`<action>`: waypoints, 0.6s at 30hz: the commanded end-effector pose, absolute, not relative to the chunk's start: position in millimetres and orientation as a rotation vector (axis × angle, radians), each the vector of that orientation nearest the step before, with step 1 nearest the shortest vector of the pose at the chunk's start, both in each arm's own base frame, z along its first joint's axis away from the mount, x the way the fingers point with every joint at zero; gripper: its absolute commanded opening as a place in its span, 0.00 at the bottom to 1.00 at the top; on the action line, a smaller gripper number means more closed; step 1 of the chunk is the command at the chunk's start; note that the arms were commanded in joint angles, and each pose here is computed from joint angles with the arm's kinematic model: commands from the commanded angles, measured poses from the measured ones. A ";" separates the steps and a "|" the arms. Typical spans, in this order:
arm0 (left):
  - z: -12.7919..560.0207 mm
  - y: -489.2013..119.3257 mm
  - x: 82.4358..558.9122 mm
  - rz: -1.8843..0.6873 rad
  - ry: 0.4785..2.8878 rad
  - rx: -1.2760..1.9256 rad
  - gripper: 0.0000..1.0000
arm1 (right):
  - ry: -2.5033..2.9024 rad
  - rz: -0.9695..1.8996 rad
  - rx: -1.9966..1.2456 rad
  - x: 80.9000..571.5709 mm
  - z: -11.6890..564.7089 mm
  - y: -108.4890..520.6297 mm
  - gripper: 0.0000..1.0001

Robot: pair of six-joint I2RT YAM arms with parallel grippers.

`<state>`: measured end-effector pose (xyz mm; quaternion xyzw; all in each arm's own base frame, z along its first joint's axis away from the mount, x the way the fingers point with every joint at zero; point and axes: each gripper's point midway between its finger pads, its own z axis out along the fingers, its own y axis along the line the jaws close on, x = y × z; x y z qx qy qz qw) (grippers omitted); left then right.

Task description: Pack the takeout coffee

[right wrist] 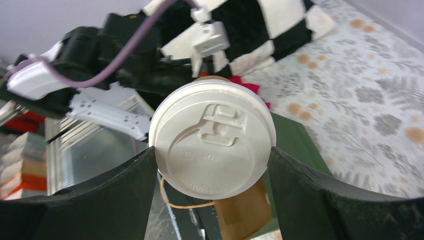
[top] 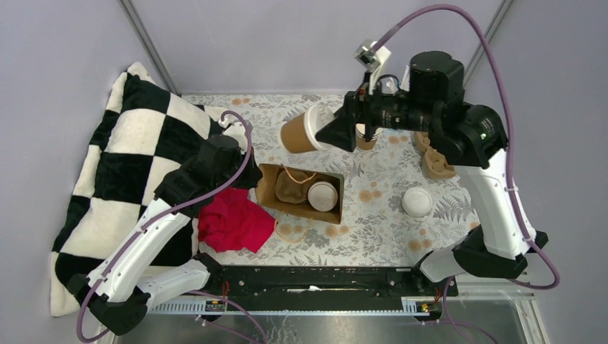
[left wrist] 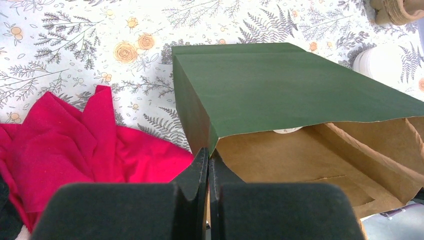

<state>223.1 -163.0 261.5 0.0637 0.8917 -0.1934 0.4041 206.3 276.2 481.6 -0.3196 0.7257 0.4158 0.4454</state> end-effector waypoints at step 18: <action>288.3 -159.1 227.8 -0.476 2.198 0.137 0.00 | 1.771 0.683 -1.364 141.3 371.3 347.3 0.56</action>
